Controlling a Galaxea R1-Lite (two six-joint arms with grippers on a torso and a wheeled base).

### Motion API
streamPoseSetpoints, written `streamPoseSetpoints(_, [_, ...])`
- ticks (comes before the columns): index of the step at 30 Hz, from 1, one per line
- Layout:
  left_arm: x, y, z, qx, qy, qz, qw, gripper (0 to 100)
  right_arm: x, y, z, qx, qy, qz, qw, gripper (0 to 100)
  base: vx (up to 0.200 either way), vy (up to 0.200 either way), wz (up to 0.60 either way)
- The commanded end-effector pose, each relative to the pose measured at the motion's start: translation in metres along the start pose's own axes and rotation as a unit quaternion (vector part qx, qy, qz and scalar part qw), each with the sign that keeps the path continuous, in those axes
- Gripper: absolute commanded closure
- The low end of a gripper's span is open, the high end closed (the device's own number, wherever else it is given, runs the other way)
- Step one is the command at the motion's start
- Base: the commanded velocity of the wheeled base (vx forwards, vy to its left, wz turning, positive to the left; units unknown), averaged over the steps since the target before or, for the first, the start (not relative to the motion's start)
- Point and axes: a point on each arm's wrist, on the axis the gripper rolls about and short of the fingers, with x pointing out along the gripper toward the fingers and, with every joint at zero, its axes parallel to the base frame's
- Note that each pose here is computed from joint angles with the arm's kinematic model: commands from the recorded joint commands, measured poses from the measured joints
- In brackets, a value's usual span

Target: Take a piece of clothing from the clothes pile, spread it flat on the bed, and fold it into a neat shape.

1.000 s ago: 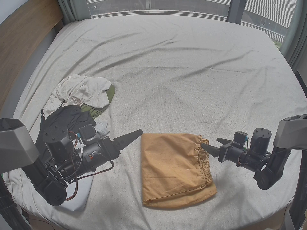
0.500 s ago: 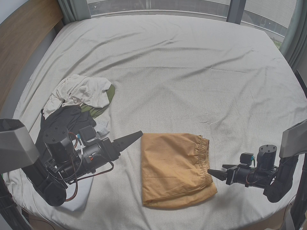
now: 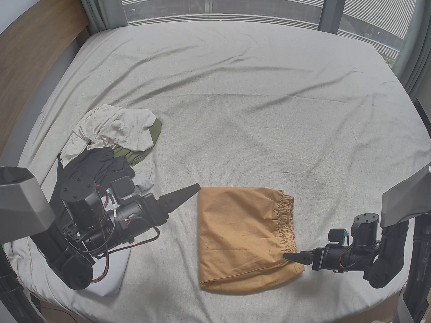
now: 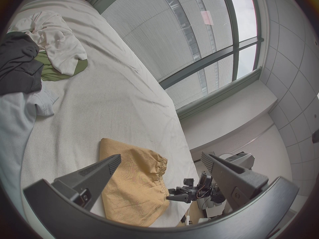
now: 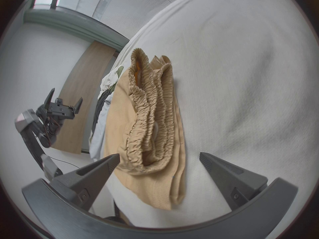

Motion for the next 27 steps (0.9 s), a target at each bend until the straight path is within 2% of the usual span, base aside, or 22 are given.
streamPoseSetpoints(1, [0.0,0.0,0.0,0.0,-0.001,-0.001,1.0,0,0.008,-0.001,0.005,0.004,-0.004,0.012,0.9999,0,0.0,0.0,0.0])
streamPoseSetpoints(14, [0.0,-0.001,0.001,0.001,-0.003,-0.001,1.0,0,0.038,0.005,0.019,0.031,-0.017,0.055,0.9979,0,0.0,0.0,0.0])
streamPoseSetpoints(22, [-0.001,-0.002,0.002,0.001,-0.004,-0.002,1.0,0,0.044,0.014,0.019,0.038,0.009,0.101,0.9941,0,0.0,0.0,0.0])
streamPoseSetpoints(27, [-0.001,-0.002,0.002,0.002,-0.004,-0.002,1.0,0,0.051,0.015,0.017,0.035,0.016,0.107,0.9935,0,0.0,0.0,0.0])
